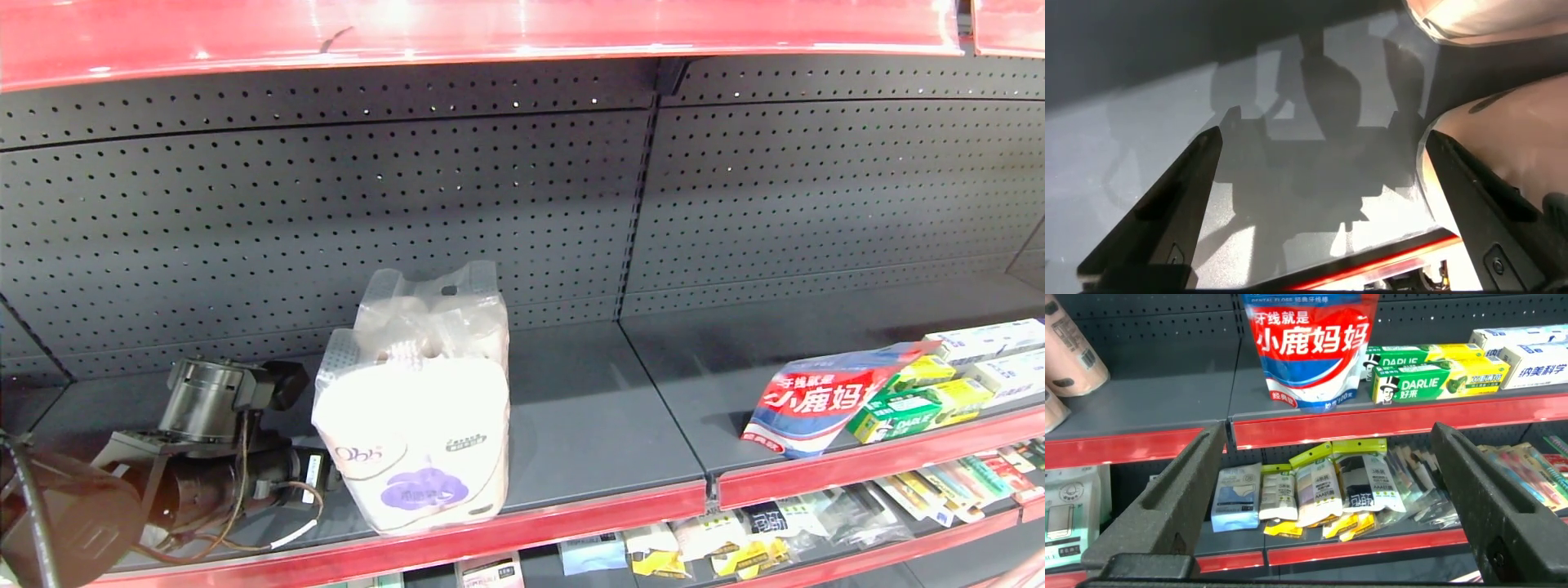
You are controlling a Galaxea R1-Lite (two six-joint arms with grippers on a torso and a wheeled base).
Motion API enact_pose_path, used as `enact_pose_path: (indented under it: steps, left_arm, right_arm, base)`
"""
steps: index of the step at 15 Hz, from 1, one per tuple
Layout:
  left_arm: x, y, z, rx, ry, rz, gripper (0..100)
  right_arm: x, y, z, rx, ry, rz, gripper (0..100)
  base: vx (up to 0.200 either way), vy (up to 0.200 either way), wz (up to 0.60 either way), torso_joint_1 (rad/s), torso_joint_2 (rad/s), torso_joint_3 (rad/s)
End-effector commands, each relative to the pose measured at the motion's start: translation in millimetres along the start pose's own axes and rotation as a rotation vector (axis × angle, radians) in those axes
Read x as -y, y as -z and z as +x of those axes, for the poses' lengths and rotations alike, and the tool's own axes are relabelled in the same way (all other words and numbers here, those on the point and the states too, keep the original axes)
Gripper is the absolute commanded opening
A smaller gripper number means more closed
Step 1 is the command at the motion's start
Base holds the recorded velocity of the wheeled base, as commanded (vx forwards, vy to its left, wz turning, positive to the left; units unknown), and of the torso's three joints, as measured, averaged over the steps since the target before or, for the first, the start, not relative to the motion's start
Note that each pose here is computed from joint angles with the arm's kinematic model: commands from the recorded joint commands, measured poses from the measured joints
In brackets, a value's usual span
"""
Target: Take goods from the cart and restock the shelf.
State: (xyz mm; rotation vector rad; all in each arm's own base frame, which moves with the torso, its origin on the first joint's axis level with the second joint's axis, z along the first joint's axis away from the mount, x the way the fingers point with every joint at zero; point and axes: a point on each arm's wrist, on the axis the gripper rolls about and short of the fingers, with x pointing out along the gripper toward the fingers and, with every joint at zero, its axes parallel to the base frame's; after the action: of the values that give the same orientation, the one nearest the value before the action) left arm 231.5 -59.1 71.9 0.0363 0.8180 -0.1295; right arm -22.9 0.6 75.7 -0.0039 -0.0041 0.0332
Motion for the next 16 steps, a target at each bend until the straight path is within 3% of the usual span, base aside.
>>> enact_pose_path:
  steps: [1, 6, 8, 16]
  left_arm:
    - [-1.4, -1.2, -1.0, 0.009, -0.012, -0.002, 100]
    - [-12.0, -12.9, -10.4, 0.073, -0.073, 0.06, 100]
    - [-14.8, -5.8, -14.4, 0.05, -0.078, 0.086, 100]
    - [-9.3, 6.2, -4.5, -0.021, -0.055, 0.11, 100]
  right_arm:
    - [0.0, -0.1, 0.1, -0.001, -0.001, -0.001, 100]
    - [0.0, -0.1, 0.1, -0.001, -0.001, -0.001, 100]
    - [0.0, -0.1, 0.1, -0.001, -0.001, -0.001, 100]
    - [0.0, -0.1, 0.1, -0.001, -0.001, -0.001, 100]
  base:
    - [0.0, 0.0, 0.0, 0.0, 0.0, 0.0]
    - [0.0, 0.0, 0.0, 0.0, 0.0, 0.0]
    - [0.0, 0.0, 0.0, 0.0, 0.0, 0.0]
    - [0.0, 0.0, 0.0, 0.0, 0.0, 0.0]
